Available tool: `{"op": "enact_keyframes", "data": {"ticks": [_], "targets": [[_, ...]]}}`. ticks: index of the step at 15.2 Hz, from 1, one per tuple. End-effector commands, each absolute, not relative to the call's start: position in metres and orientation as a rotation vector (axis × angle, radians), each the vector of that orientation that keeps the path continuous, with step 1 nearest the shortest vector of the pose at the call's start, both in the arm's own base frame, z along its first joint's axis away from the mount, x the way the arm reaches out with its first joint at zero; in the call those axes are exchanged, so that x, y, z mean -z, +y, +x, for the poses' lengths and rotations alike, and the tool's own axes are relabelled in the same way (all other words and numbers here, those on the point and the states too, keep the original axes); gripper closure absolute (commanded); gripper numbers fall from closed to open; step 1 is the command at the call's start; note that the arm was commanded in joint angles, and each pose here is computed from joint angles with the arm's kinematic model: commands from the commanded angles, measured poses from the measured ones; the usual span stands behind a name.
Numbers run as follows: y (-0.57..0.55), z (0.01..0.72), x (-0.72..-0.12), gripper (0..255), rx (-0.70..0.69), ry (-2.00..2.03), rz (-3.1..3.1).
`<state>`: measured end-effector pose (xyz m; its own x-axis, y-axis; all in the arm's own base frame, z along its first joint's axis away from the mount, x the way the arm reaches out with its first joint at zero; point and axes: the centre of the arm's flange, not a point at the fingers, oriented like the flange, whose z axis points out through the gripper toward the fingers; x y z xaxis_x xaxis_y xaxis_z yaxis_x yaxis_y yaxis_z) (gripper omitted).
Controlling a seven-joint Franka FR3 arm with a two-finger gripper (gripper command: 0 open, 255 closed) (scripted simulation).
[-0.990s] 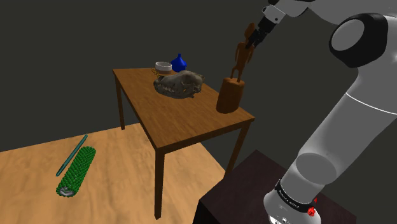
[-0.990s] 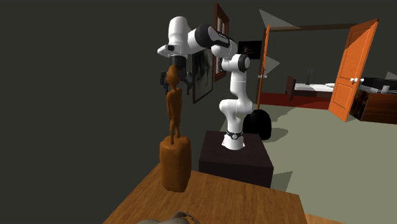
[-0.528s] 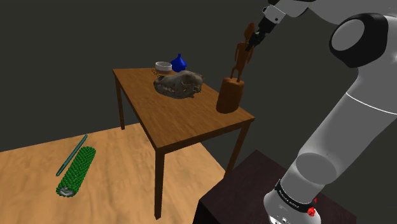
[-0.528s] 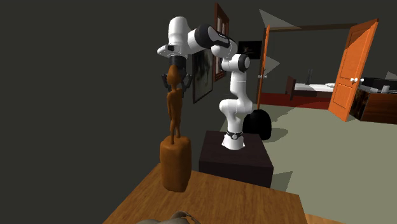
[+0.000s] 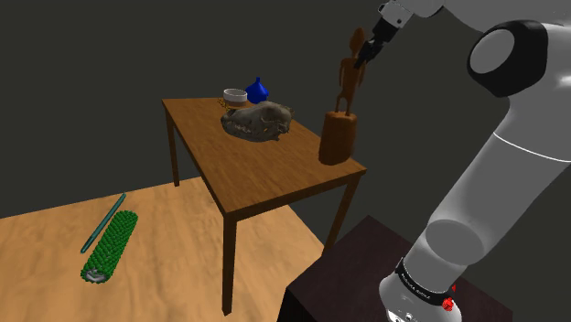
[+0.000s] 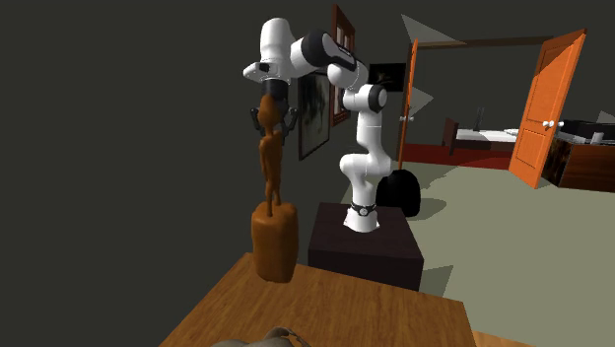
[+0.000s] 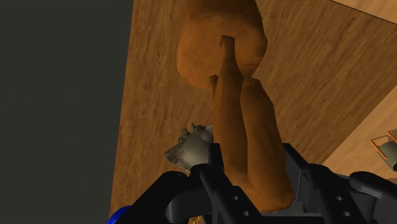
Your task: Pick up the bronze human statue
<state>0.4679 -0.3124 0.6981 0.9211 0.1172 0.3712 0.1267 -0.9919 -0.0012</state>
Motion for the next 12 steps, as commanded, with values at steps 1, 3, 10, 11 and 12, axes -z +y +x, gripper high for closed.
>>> {"op": "enact_keyframes", "data": {"ticks": [1,3,10,11,12], "targets": [[-0.313,0.466,-0.711,255,0.596,-0.194,-3.055],[-0.313,0.466,-0.722,255,0.596,-0.194,-3.055],[-0.313,0.466,-0.759,255,0.596,-0.194,-3.055],[-0.313,0.466,-0.760,255,0.596,-0.194,-3.055],[-0.313,0.466,-0.760,255,0.596,-0.194,-3.055]]}}
